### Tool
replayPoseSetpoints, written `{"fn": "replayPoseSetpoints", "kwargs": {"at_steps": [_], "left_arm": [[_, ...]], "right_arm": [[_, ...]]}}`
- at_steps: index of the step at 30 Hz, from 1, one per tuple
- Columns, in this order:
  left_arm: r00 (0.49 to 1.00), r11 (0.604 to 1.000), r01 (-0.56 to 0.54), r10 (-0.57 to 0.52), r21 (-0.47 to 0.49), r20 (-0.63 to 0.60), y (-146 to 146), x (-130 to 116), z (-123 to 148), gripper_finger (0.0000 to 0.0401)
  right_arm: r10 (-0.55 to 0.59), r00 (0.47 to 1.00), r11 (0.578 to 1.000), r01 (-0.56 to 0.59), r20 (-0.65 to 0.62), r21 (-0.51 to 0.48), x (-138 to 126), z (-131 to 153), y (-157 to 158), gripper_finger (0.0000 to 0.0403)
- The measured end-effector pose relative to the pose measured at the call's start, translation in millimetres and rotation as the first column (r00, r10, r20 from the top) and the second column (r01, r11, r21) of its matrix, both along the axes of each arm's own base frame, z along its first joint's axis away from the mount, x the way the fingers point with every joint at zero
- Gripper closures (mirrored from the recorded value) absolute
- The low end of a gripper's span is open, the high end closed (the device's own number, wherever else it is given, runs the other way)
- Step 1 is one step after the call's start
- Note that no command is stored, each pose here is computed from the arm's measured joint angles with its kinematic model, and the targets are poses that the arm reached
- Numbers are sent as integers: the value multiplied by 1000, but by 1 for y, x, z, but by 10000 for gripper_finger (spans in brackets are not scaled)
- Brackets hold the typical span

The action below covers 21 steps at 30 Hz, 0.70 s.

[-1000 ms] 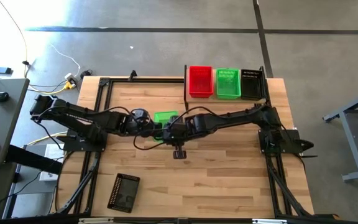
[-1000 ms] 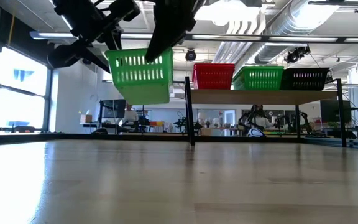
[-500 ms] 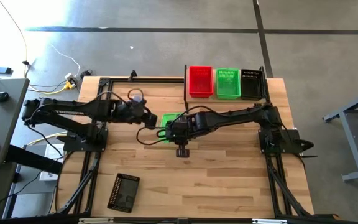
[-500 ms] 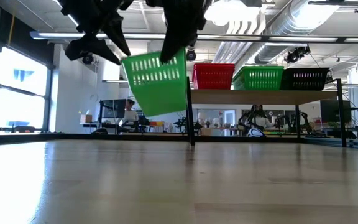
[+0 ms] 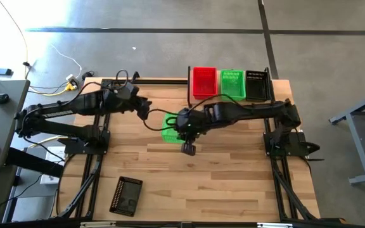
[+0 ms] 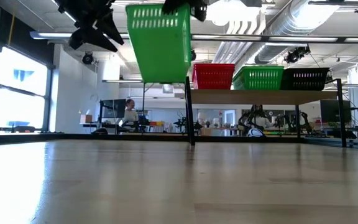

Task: Stack baskets on shelf by color
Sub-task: Stack the green bin on top of the green bin

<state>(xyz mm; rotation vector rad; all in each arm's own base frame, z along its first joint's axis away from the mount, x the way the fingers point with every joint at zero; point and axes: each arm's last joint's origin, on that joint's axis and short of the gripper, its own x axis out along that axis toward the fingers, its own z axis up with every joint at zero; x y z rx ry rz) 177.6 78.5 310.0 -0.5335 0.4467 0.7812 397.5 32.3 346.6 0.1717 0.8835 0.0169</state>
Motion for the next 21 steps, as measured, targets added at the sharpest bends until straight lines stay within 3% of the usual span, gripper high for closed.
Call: {"fn": "replayPoseSetpoints", "kwargs": {"at_steps": [5,13,17,21], "left_arm": [[999,998,17,-15,58,-37,6,-3,1,260],[997,996,31,-25,85,-66,10,-5,1,260],[998,995,25,-19,93,-60,10,-5,2,260],[999,995,23,-18,97,-50,10,-4,3,261]], "right_arm": [[-3,996,1000,4,92,-6,-16,27,-2,403],[20,967,978,33,256,-204,-63,81,-10,403],[48,953,940,57,298,-336,-93,105,-17,403],[96,956,872,53,276,-487,-122,120,-26,403]]}}
